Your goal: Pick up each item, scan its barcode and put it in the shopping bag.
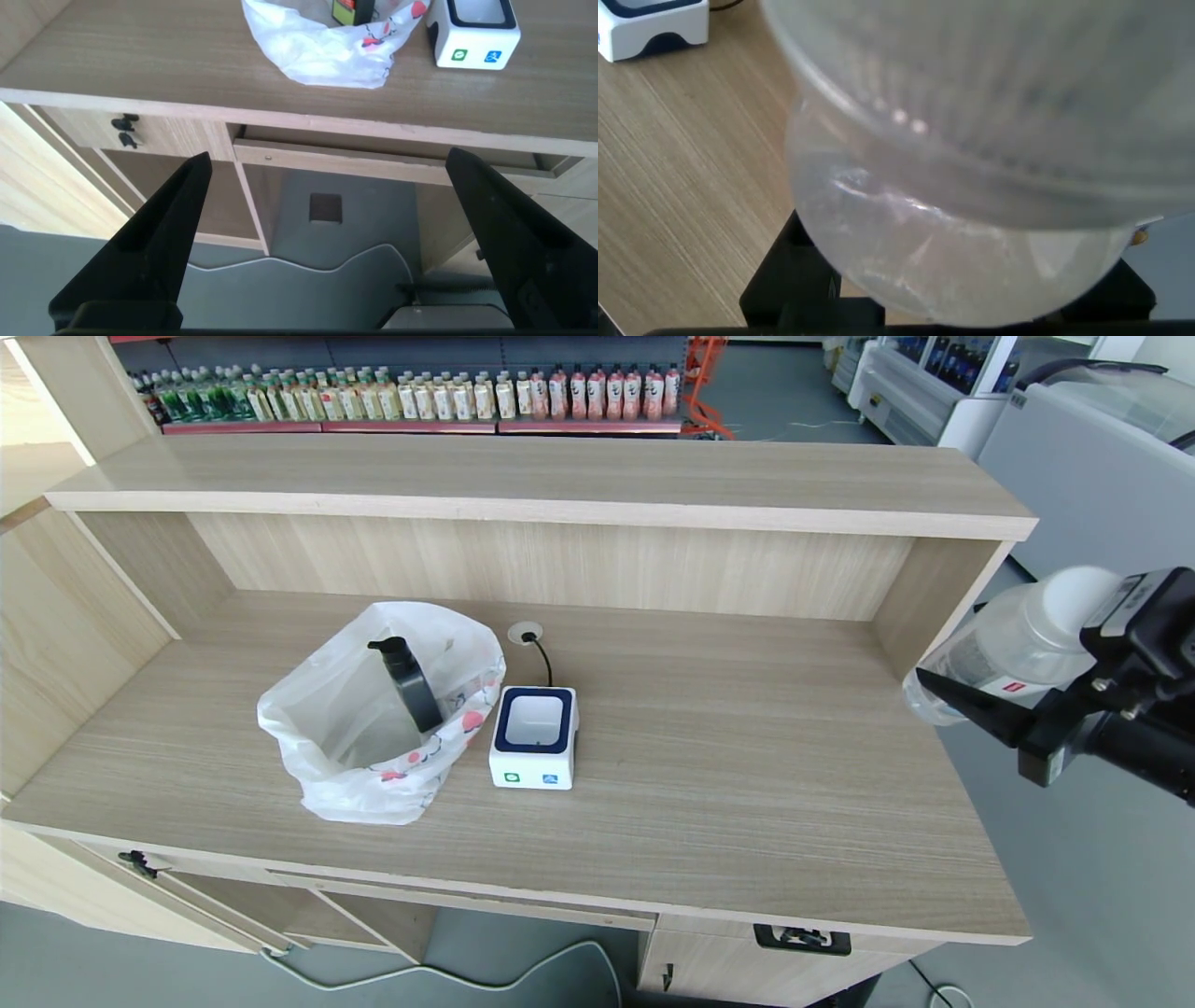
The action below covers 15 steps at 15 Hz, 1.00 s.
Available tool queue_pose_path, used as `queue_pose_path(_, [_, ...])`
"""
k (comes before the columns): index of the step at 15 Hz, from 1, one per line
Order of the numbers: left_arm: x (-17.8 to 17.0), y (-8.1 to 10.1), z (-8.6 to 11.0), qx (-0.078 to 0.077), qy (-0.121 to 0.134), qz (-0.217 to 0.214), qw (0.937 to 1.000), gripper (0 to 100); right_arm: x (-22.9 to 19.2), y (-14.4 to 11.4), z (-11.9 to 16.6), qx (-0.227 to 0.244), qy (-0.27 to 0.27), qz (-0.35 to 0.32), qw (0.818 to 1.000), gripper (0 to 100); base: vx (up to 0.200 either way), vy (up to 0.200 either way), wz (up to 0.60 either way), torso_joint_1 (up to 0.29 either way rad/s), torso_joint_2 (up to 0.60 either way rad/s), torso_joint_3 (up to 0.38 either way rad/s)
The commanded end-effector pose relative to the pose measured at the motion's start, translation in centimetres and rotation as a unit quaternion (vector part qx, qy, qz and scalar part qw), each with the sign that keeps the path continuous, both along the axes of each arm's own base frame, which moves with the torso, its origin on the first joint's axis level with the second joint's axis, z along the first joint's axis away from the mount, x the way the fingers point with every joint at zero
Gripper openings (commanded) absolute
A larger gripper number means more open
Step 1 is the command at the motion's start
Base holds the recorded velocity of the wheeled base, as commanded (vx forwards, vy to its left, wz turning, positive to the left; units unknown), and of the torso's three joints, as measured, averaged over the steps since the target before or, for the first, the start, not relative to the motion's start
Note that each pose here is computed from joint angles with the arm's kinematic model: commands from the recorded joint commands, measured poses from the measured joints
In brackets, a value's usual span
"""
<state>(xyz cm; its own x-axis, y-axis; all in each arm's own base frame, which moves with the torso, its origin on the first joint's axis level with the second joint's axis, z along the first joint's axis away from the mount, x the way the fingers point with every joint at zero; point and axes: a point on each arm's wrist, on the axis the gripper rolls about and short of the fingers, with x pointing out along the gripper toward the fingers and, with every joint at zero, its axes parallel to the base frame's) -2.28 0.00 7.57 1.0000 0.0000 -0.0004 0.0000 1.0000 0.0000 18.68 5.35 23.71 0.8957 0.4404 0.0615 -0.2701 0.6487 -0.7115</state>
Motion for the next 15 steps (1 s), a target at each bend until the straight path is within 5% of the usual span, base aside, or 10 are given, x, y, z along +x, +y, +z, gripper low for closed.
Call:
queue_pose_path(1, [0.0,0.0,0.0,0.0,0.001,0.0,1.0,100,0.0,0.0,0.1,0.0,-0.004,0.0,1.0,0,0.0,0.0,0.0,0.0,0.0,0.0])
queue_pose_path(5, [0.0,0.0,0.0,0.0,-0.001,0.0,1.0,100,-0.1,0.0,0.2,-0.002,-0.005,-0.001,1.0,0,0.0,0.0,0.0,0.0,0.0,0.0])
queue_pose_path(15, [0.0,0.0,0.0,0.0,0.0,0.0,1.0,100,4.2,2.3,1.6,-0.004,-0.013,0.069,0.998,0,0.0,0.2,0.0,0.002,0.0,0.004])
